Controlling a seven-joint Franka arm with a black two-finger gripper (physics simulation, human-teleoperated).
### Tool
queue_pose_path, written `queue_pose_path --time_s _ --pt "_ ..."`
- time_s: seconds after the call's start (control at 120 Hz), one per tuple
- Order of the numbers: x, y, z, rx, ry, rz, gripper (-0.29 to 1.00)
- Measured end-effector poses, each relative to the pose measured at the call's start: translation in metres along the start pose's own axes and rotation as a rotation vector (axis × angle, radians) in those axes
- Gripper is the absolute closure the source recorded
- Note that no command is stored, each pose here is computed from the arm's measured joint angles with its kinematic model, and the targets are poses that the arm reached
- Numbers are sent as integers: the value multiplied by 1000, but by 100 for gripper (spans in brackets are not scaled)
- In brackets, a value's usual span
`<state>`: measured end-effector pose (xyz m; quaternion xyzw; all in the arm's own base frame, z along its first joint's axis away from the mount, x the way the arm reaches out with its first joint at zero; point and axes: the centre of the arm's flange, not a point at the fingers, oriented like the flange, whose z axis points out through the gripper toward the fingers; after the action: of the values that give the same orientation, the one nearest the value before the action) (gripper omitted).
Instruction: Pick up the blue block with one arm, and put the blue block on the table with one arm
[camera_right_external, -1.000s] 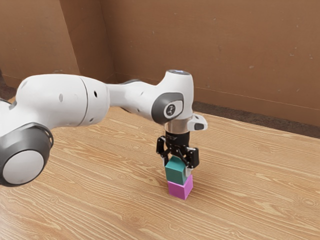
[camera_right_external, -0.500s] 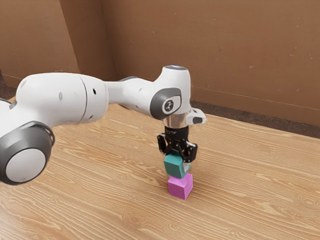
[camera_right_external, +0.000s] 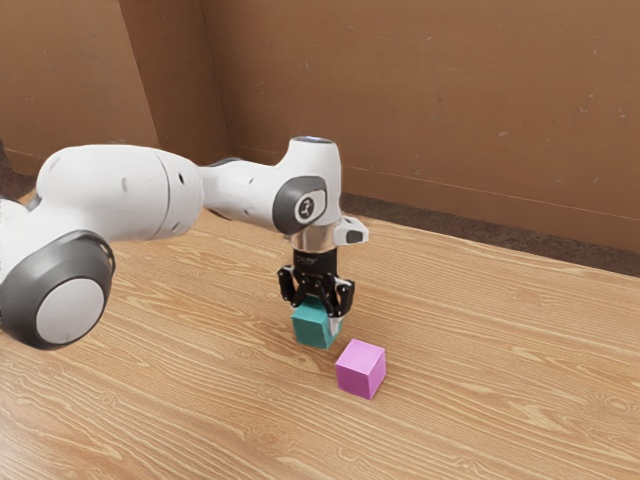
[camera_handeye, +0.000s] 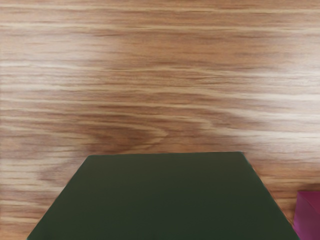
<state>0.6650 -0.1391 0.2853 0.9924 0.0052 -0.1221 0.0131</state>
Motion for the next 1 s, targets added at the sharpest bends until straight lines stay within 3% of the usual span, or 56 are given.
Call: queue_pose_path --time_s 0.233,0.383,0.642,0.842,1.0 --pt "2 -1 -2 -5 4 11 12" --pt "0 -6 -37 0 47 15 6" --pt "-23 -19 -167 64 154 35 2" --pt "-99 -20 -289 125 243 51 1" --pt "-148 -31 -295 172 191 48 0"
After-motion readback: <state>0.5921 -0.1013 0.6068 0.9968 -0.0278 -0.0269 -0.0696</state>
